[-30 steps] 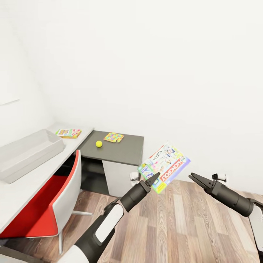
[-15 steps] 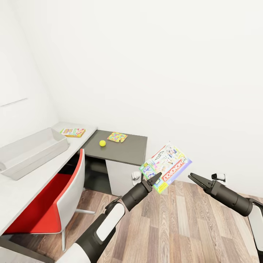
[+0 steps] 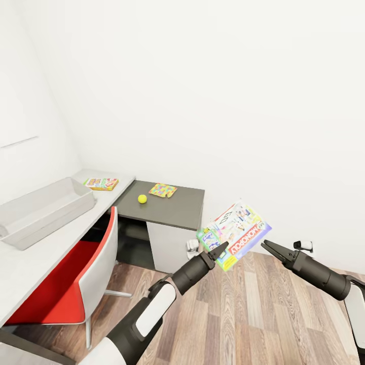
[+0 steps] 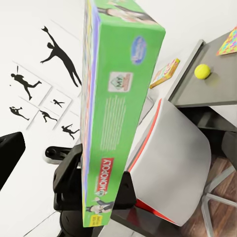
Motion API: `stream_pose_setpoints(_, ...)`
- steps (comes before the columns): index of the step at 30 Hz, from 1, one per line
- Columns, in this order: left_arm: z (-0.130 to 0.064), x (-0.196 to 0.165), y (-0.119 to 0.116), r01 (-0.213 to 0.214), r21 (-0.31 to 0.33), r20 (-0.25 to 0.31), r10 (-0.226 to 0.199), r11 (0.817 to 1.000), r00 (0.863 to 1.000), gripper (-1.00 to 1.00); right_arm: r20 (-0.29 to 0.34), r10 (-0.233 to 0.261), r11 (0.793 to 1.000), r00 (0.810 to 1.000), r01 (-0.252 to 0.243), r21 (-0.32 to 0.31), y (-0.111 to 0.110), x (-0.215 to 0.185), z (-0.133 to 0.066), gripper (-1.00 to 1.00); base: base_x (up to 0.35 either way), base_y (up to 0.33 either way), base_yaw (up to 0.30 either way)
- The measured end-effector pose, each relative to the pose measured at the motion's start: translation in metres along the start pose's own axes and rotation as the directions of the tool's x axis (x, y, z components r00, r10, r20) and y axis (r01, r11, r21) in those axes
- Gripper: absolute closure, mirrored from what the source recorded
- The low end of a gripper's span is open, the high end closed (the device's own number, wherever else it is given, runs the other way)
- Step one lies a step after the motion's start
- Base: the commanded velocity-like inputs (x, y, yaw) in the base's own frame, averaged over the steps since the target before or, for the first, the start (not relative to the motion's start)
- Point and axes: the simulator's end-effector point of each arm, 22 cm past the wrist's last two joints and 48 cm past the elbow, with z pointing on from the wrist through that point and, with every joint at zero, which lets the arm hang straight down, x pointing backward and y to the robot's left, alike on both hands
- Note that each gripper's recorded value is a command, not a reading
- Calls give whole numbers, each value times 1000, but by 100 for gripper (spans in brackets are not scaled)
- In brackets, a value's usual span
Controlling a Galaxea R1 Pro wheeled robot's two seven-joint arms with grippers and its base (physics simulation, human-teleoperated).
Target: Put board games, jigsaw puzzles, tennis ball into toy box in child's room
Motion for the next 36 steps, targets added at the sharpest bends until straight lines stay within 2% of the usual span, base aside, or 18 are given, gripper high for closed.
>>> stream_pose_setpoints(7, 3, 6, -4, 16, 8, -6, -16, 1000, 1000, 100, 0, 0, 1000, 1000, 0, 0, 0, 0, 0, -100, 0, 0, 0)
stream_pose_setpoints(17, 9, 20, -11, -5, 15, -23, 5, 1000, 1000, 100, 0, 0, 1000, 1000, 0, 0, 0, 0, 0, -100, 0, 0, 0)
stream_pose_setpoints(36, 11, 25, -11, -10, 11, -30, 10, 1000, 1000, 100, 1, 0, 1000, 1000, 0, 1, 0, 0, 0, -100, 0, 0, 0)
